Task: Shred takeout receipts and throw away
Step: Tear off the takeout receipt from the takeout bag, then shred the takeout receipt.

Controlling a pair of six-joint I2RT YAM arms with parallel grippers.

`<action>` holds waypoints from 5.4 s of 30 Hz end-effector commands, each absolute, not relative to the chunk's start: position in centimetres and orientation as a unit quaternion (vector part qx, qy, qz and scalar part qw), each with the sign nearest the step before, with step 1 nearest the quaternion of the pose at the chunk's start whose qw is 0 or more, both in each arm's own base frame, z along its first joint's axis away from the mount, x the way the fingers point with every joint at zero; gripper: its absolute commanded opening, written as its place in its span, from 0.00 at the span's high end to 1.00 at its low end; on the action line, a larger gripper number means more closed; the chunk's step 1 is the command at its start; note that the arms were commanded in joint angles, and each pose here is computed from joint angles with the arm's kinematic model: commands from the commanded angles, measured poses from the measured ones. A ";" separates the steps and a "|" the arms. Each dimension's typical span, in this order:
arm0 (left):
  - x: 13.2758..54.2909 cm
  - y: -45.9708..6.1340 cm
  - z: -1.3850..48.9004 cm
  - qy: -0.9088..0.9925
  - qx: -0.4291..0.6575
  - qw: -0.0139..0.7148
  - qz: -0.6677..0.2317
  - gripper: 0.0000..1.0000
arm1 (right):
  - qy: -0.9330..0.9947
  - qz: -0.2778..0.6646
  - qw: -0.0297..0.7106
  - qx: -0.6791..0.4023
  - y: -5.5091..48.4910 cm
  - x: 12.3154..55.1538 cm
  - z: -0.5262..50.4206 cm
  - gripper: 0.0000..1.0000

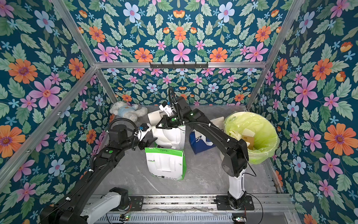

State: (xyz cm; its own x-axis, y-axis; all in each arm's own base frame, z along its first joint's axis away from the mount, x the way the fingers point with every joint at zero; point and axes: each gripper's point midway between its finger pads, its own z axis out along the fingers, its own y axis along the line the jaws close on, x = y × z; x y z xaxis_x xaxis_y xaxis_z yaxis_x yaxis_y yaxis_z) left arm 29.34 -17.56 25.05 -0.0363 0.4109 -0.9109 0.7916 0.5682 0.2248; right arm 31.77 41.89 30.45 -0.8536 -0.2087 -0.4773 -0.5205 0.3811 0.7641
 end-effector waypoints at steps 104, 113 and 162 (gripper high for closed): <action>17.5 -34.1 40.1 0.486 0.565 0.480 -0.462 0.59 | 0.744 0.400 0.456 -0.279 25.0 19.7 39.2 1.00; 17.7 -34.4 40.3 0.484 0.566 0.479 -0.465 0.78 | 0.749 0.400 0.449 -0.277 25.2 19.9 38.9 1.00; 18.6 -34.7 39.3 0.505 0.564 0.504 -0.416 1.00 | 0.773 0.395 0.417 -0.271 25.2 20.0 38.0 0.79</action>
